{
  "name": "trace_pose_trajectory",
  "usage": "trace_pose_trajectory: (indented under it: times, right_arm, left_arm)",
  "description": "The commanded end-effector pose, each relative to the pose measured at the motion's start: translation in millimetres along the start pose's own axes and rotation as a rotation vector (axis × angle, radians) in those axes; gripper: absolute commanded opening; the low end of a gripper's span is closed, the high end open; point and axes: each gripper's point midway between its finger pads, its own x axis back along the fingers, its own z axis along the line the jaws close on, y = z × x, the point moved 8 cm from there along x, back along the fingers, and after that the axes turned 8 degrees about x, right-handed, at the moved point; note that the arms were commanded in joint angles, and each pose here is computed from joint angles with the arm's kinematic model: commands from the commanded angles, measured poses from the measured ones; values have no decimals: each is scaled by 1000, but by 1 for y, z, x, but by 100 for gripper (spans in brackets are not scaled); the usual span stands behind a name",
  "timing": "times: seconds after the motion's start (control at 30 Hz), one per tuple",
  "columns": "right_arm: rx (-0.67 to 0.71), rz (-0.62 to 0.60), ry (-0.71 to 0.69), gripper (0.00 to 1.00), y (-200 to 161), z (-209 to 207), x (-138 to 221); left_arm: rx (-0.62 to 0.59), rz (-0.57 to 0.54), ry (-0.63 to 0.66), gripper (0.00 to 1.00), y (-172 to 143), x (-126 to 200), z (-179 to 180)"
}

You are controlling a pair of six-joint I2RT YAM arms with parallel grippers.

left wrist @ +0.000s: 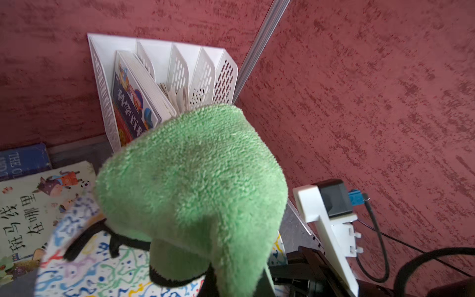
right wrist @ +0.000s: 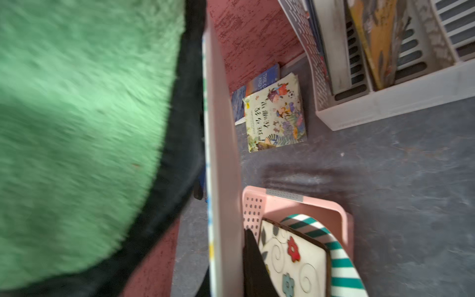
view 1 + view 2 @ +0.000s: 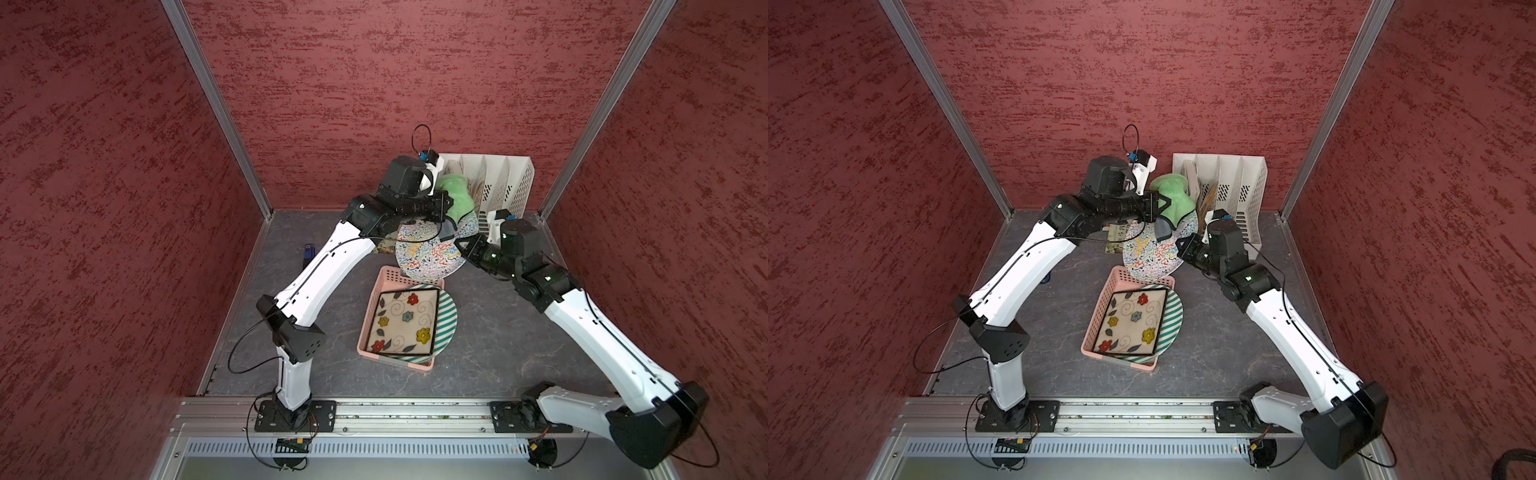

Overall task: Wipe the wet plate dry
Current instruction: Wipe the plate with towel.

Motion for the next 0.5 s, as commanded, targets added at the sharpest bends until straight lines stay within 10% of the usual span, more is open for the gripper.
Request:
trace_pose_trajectory:
  times: [0.0, 0.47]
  right_arm:
    - [-11, -184, 278, 0, 45, 57, 28]
    - [-120, -439, 425, 0, 132, 66, 49]
  left_arm:
    - [56, 169, -8, 0, -28, -29, 16]
    - [375, 202, -68, 0, -72, -1, 75]
